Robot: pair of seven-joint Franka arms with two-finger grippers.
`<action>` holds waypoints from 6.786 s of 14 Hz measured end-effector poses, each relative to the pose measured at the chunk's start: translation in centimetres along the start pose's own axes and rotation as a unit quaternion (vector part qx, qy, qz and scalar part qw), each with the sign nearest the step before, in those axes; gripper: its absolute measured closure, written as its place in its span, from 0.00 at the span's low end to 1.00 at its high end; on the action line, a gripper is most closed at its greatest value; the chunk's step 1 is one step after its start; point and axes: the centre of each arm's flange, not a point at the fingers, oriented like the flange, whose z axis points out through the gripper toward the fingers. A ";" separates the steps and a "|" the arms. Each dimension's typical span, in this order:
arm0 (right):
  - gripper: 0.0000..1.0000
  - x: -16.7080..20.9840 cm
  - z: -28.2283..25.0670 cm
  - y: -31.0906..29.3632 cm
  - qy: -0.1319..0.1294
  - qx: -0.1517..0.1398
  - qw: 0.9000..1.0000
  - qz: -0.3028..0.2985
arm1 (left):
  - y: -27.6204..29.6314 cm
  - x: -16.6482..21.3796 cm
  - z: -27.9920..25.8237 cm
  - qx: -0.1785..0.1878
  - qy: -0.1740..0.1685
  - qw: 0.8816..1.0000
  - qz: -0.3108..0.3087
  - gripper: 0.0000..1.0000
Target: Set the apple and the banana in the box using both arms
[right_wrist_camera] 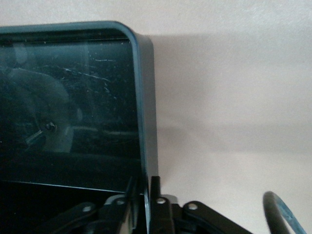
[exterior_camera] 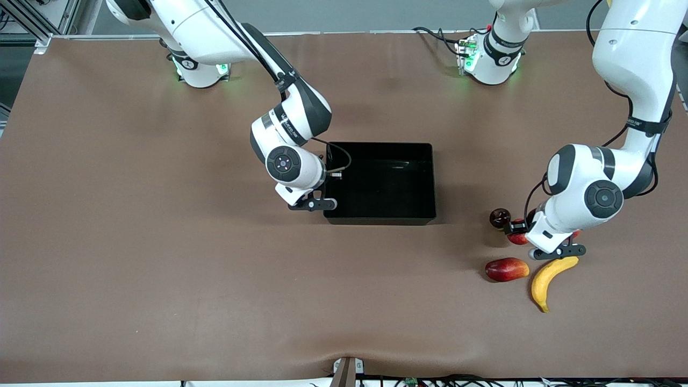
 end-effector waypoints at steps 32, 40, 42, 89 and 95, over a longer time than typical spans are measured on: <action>0.00 -8.2 -42.6 35.4 0.096 -0.084 0.992 0.009 | 29.7 -14.6 -4.1 -0.031 -0.032 0.993 -0.107 0.29; 0.00 -11.6 -45.2 34.8 0.118 -0.085 0.989 -0.020 | 29.7 -18.0 1.9 -0.023 -0.040 0.996 -0.079 0.29; 0.00 -11.2 -45.3 36.5 0.115 -0.066 0.991 -0.009 | 30.0 -19.1 2.7 -0.007 -0.033 0.998 -0.056 0.29; 0.00 -10.7 -44.7 38.4 0.101 -0.067 0.992 -0.020 | -9.7 7.6 -3.3 -0.022 0.064 0.957 0.282 0.00; 0.00 -10.7 -44.7 38.4 0.100 -0.067 0.993 -0.020 | -10.3 9.2 2.9 0.009 0.099 0.917 0.386 0.00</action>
